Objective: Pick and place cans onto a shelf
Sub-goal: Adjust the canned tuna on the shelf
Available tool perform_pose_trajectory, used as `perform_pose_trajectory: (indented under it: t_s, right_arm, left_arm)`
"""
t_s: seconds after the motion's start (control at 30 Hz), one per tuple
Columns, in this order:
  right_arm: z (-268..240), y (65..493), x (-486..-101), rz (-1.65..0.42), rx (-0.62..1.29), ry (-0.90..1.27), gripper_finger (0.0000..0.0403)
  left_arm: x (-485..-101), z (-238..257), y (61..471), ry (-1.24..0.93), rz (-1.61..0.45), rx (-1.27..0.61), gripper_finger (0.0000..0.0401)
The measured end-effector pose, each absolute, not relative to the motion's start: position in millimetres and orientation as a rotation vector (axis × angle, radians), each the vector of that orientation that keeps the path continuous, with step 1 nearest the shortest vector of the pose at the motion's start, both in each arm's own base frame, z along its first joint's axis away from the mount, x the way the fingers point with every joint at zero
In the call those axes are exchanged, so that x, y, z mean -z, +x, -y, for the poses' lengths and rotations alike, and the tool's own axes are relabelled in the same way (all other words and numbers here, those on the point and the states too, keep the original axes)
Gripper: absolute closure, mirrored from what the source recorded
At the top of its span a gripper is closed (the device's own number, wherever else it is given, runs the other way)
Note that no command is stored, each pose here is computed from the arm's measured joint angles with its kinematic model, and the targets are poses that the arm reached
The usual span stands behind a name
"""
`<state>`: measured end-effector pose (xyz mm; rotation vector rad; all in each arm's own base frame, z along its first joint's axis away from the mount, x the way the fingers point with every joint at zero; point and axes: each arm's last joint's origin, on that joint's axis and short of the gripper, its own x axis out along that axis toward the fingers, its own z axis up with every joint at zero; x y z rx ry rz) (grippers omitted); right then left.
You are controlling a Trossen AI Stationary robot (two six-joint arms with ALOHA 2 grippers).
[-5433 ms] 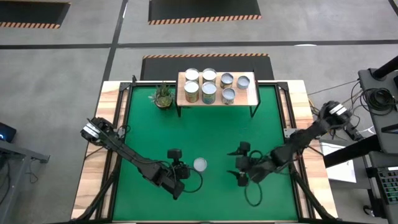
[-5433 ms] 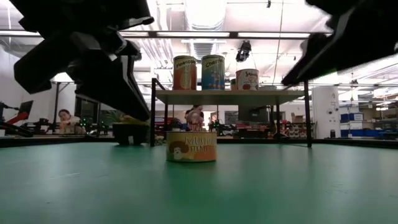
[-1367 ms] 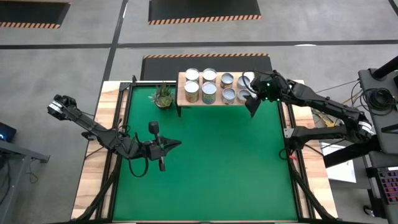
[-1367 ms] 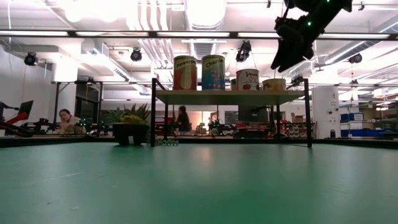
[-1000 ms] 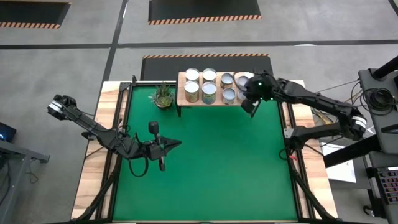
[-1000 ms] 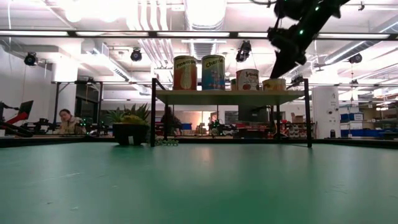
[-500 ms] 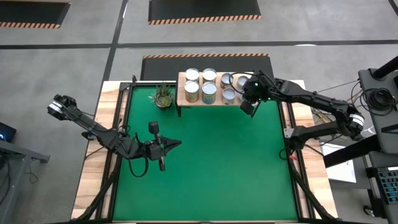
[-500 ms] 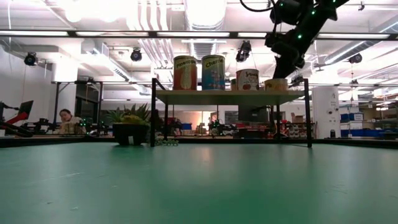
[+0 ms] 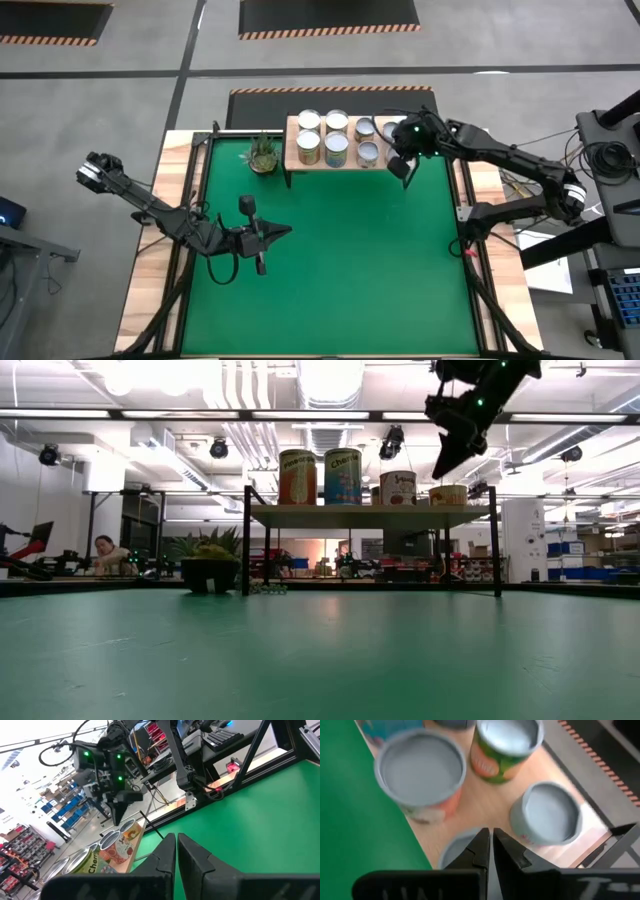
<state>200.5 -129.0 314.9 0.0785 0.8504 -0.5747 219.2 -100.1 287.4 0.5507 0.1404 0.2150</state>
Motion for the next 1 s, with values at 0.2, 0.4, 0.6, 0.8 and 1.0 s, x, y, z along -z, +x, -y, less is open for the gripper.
perform_pose_trajectory:
  t_s: [0.2,0.4,0.6,0.8,1.0]
  right_arm:
    - [131.0,201.9,-335.9,-0.784,0.582,0.042,0.039]
    - [142.3,196.7,-335.1,-0.777,0.619,0.023,0.039]
    - [165.8,191.3,-323.6,-0.757,0.67,0.037,0.039]
    - [196.7,199.2,-300.7,-0.801,0.623,0.108,0.039]
    - [212.8,207.5,-291.5,-0.87,0.614,0.128,0.039]
  left_arm:
    - [-287.4,100.1,219.2,0.551,-0.14,-0.215,0.0401]
    - [-287.4,100.1,219.2,0.55,-0.14,-0.215,0.0401]
    - [-287.4,100.1,219.2,0.55,-0.14,-0.215,0.0401]
    - [-288.3,99.5,219.6,0.545,-0.134,-0.219,0.0401]
    - [-288.3,99.5,219.6,0.549,-0.134,-0.219,0.0401]
